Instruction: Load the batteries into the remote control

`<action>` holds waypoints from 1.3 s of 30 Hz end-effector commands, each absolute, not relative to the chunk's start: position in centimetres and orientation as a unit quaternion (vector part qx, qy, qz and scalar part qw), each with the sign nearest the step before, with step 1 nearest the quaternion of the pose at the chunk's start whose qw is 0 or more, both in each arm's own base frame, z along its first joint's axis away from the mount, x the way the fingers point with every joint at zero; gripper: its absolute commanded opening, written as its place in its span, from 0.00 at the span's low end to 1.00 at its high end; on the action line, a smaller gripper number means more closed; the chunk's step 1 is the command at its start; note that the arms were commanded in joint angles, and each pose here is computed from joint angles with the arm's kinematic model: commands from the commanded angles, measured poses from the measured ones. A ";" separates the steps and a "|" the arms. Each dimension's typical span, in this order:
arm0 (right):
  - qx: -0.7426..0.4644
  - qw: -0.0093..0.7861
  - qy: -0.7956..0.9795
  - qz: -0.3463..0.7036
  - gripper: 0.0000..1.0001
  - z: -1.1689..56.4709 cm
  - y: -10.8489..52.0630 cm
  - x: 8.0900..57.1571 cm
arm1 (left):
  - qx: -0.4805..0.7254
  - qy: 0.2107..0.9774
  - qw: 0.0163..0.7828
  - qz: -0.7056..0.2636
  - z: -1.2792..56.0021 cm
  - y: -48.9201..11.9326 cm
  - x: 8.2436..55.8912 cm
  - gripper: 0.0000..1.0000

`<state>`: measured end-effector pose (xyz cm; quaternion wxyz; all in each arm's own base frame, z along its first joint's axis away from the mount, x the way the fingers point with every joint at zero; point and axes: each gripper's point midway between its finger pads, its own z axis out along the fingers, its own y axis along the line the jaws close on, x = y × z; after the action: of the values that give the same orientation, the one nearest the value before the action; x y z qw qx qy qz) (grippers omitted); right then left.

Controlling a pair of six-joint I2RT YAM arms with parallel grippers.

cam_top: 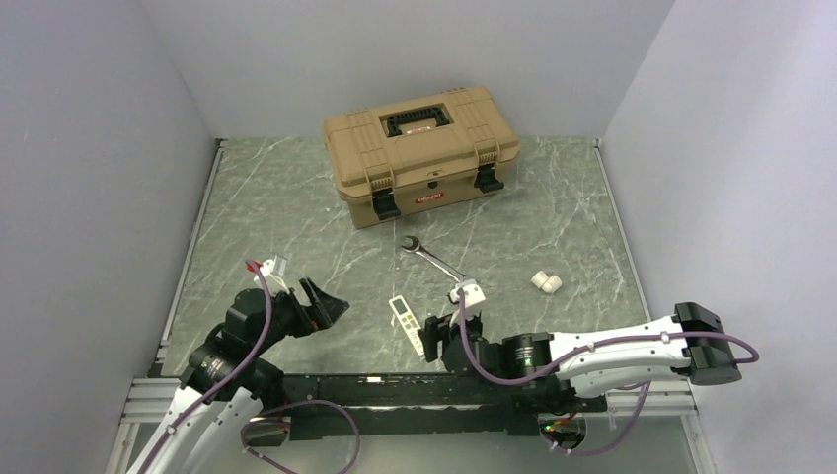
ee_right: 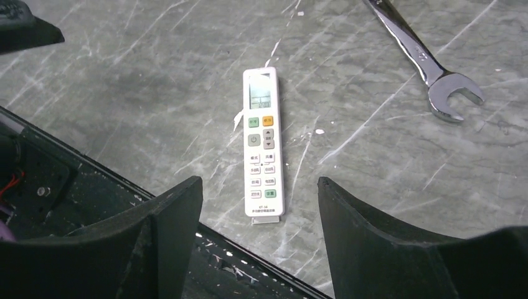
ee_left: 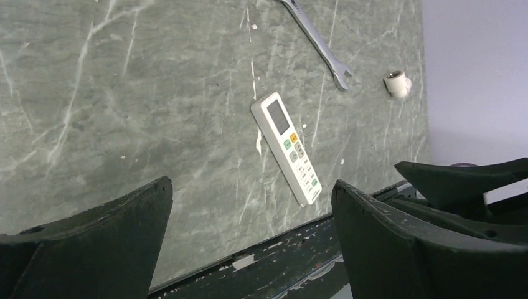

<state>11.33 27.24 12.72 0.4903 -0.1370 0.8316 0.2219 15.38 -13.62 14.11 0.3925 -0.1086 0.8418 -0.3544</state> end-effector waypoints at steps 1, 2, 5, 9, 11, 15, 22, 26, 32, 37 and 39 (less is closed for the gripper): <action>-0.107 0.502 0.825 0.237 0.71 13.8 26.6 12.1 | -0.103 0.834 0.420 -0.342 15.5 -13.0 16.0 0.99; -0.110 0.492 0.827 0.246 0.71 13.7 26.9 12.1 | -0.103 0.834 0.421 -0.341 15.5 -13.0 16.0 0.99; -0.117 0.461 0.837 0.270 0.68 13.0 27.5 11.9 | -0.101 0.835 0.420 -0.342 15.3 -13.1 16.1 1.00; -0.112 0.439 0.849 0.273 0.57 12.2 27.4 11.8 | -0.095 0.835 0.421 -0.342 15.2 -13.5 16.7 0.99; -0.111 0.431 0.855 0.267 0.52 11.8 27.2 11.8 | -0.087 0.834 0.423 -0.343 15.3 -13.8 17.0 0.99; -0.107 0.420 0.862 0.264 0.42 11.4 27.3 11.6 | -0.076 0.838 0.422 -0.338 15.5 -14.3 18.1 0.97; -0.149 0.387 0.875 0.249 0.24 9.4 29.2 10.7 | -0.067 0.841 0.417 -0.337 15.8 -15.5 19.8 0.94; -0.148 0.378 0.882 0.238 0.16 8.0 29.6 10.8 | -0.066 0.838 0.420 -0.343 15.9 -16.3 21.1 0.93; -0.155 0.360 0.882 0.261 0.10 7.4 30.5 11.0 | -0.059 0.839 0.410 -0.352 15.0 -17.9 23.2 0.82; -0.176 0.344 0.883 0.265 0.06 7.2 31.2 10.7 | -0.051 0.837 0.409 -0.362 14.7 -19.3 24.7 0.69; -0.183 0.336 0.886 0.263 0.05 6.9 31.3 10.5 | -0.045 0.833 0.413 -0.367 14.9 -19.8 25.3 0.65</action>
<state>10.81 29.13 5.42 0.3432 -0.1698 0.8950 0.2286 22.77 -17.74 10.60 0.3569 -0.0722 0.8747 -0.3199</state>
